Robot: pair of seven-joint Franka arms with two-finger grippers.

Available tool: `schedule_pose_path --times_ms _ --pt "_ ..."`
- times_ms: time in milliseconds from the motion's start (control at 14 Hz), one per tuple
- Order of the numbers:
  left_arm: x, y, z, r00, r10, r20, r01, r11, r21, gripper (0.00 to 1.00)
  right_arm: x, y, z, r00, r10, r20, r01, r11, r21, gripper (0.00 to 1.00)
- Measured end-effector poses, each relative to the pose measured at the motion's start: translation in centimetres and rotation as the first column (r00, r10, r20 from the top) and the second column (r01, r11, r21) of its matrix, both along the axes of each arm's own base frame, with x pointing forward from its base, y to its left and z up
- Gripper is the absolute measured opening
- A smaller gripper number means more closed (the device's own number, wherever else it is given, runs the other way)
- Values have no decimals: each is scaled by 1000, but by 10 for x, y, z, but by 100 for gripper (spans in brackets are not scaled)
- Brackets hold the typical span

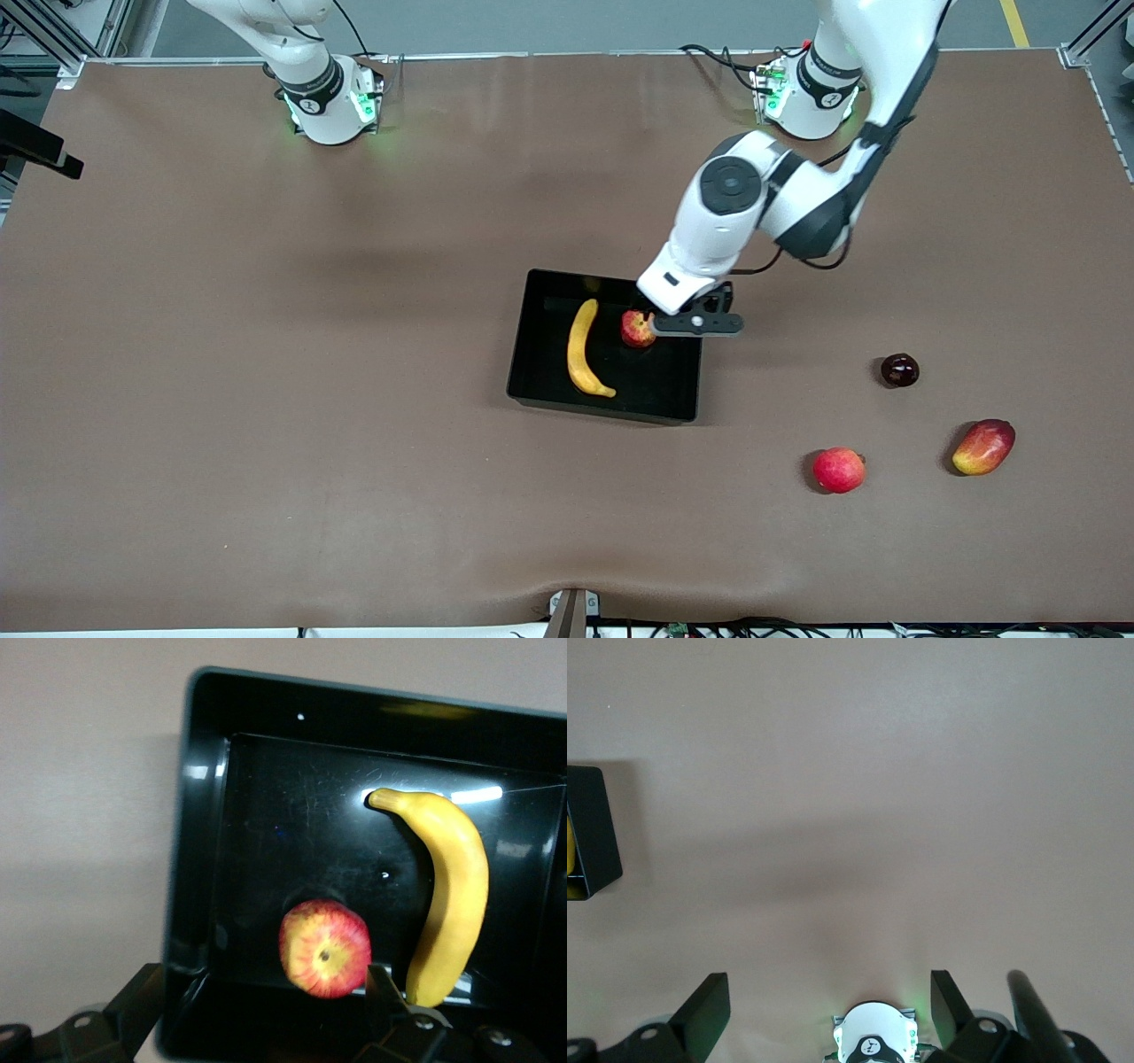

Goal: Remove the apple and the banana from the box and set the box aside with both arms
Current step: 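Reach the left gripper into the black tray and grasp the apple, then carry the apple out of the tray toward the other fruits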

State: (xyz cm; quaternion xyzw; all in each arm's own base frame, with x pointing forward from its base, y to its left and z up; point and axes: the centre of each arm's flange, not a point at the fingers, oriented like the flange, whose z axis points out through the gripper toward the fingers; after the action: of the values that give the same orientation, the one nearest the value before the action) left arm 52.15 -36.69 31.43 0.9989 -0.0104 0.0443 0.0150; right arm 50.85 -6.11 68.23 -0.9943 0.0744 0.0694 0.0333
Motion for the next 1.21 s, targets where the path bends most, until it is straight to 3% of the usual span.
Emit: schedule_pose_path --times_ms 286,786,1000,1214 --pt "-7 -22 -42 999 47 -15 -48 998 -32 100 0 -1 0 1000 -1 0 1 1000 1 100" --pt "-19 -35 -111 994 103 -43 -102 995 24 99 0 -1 0 1000 -2 0 2 1000 2 100" --pt "-11 -37 -115 993 113 -45 -112 994 13 70 0 -1 0 1000 -2 0 2 1000 2 100" --pt "-1 -42 -103 993 118 -30 -118 993 6 68 0 0 0 1000 -1 0 1 1000 7 100"
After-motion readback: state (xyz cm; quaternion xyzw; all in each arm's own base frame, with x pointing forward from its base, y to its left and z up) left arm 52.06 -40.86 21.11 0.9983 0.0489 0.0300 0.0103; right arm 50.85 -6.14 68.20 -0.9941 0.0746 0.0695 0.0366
